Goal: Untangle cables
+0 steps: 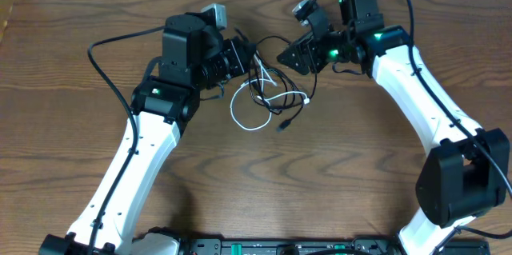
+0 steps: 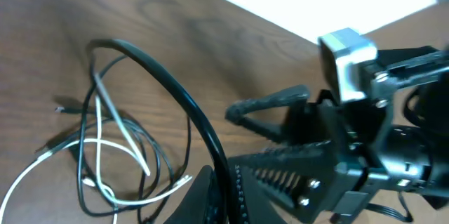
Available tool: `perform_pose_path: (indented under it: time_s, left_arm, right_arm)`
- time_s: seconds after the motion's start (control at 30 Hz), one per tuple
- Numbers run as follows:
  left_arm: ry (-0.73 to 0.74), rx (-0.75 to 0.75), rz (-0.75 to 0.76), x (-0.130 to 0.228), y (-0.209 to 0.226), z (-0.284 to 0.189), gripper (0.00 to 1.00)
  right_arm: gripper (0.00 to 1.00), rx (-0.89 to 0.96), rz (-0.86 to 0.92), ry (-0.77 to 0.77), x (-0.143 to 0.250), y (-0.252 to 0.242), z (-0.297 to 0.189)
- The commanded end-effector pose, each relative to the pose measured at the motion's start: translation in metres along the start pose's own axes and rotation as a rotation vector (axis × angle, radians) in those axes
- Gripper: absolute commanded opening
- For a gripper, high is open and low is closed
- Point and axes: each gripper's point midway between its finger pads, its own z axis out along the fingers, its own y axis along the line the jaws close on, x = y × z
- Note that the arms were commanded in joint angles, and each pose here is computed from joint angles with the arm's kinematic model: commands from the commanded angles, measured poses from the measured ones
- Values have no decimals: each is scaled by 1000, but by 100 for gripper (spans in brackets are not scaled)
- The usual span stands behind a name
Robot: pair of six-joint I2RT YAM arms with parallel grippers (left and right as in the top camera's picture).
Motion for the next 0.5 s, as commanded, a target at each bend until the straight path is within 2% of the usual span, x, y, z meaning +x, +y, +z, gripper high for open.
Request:
perform_pose_path:
  time_s: [0.0,0.13,0.27,0.4,0.47]
  left_arm:
    - [-10,52,41,-5,-15,-5,7]
    - [-12,54,42,-5,-15,-5,7]
    - [-11,54,42,-5,-15,-5,7]
    - [-6,51,32,-4,-14,-5,7]
    - [-1,47,14,-3,-13,-5,7]
  right_arm:
    - [60,-68,-69,8,0,15,11]
    - [58,-87,-63,35,10,14,33]
    - [54,-26,18,60,21,-6,67]
    - [53,-52,59,77,33,-11,94]
    - [44,-51,75,92,40,-12,107]
